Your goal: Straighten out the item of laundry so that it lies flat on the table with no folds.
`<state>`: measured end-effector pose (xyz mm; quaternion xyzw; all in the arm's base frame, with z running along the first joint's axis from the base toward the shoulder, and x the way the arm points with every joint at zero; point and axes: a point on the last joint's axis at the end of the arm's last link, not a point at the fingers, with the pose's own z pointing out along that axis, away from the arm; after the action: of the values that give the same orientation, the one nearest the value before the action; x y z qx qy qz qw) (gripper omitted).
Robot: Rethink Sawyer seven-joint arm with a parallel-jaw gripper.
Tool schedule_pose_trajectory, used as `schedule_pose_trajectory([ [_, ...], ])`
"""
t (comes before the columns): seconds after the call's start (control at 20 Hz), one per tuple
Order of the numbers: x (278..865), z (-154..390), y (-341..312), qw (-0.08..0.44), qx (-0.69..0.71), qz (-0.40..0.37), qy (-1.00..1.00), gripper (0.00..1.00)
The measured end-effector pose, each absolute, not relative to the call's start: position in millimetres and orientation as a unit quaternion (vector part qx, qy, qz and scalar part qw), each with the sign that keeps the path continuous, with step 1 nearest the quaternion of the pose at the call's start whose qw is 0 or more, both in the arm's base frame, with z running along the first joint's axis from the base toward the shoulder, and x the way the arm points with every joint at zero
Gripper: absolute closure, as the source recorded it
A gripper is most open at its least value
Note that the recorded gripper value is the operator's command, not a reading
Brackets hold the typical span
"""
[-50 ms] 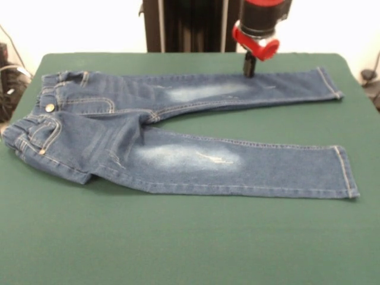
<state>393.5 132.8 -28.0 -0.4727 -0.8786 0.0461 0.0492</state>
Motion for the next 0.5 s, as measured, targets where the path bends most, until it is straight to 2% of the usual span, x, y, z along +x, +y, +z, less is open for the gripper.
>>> schedule_pose_trajectory([
  [0.5,402.8,-7.7,147.1,0.057,-0.447,0.057,-0.891,1.0],
])
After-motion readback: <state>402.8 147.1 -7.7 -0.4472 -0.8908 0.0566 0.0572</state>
